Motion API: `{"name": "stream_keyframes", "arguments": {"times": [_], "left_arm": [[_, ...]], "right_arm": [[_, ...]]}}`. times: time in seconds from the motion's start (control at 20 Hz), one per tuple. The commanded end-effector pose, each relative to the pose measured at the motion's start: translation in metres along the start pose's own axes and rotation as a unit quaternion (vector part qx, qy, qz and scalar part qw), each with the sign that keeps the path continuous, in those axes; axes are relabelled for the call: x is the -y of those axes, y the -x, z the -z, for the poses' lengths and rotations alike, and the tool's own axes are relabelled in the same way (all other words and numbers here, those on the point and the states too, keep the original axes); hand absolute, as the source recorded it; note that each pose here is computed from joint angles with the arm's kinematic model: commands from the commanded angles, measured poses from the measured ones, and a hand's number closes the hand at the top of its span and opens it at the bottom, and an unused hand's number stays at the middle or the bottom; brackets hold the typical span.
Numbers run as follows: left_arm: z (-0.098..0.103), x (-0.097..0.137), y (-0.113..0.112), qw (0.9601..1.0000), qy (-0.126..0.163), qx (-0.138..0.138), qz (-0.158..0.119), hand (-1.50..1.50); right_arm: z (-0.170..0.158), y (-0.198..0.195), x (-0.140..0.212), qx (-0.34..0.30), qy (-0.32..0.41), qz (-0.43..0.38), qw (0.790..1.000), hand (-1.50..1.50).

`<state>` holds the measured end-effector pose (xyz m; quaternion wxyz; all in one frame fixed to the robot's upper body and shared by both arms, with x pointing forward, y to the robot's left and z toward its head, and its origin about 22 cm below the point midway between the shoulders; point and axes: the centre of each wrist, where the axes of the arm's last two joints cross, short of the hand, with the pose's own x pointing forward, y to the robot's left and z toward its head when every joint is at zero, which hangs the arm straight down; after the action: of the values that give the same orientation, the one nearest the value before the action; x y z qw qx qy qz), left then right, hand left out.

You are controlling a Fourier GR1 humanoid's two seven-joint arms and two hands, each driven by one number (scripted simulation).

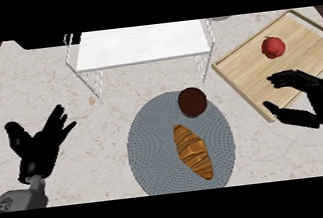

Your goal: Pick the croissant from the placemat and place it in the tiered shelf

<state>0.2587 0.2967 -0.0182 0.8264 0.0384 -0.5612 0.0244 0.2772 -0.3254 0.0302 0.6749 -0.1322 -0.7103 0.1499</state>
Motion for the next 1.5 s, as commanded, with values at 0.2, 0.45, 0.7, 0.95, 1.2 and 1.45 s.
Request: {"name": "stream_keyframes", "arguments": {"times": [0.2, 0.45, 0.7, 0.95, 1.2, 1.45], "left_arm": [[-0.002, 0.003, 0.013, 0.9991, -0.011, -0.041, 0.004, 0.0], [-0.01, -0.006, 0.016, 0.9991, -0.008, -0.042, 0.006, 0.0], [-0.011, -0.005, 0.012, 0.999, -0.005, -0.043, 0.003, 0.0], [0.004, -0.008, 0.01, 0.999, -0.012, -0.042, 0.014, 0.0], [0.0, 0.007, 0.013, 0.9994, 0.0, -0.034, 0.005, 0.0], [-0.014, 0.001, 0.005, 0.999, 0.001, -0.044, 0.007, 0.0]], "right_arm": [[-0.016, -0.026, 0.016, 0.04, -0.167, -0.031, 0.985, -1.5], [-0.031, -0.086, 0.008, 0.028, -0.224, -0.059, 0.972, -1.5], [-0.041, -0.14, -0.018, -0.005, -0.243, -0.127, 0.962, -1.5], [-0.043, -0.174, -0.054, -0.053, -0.194, -0.143, 0.969, -1.5], [-0.026, -0.177, -0.105, -0.079, -0.166, -0.209, 0.96, -1.5], [-0.029, -0.177, -0.141, -0.126, -0.193, -0.226, 0.946, -1.5]]}}
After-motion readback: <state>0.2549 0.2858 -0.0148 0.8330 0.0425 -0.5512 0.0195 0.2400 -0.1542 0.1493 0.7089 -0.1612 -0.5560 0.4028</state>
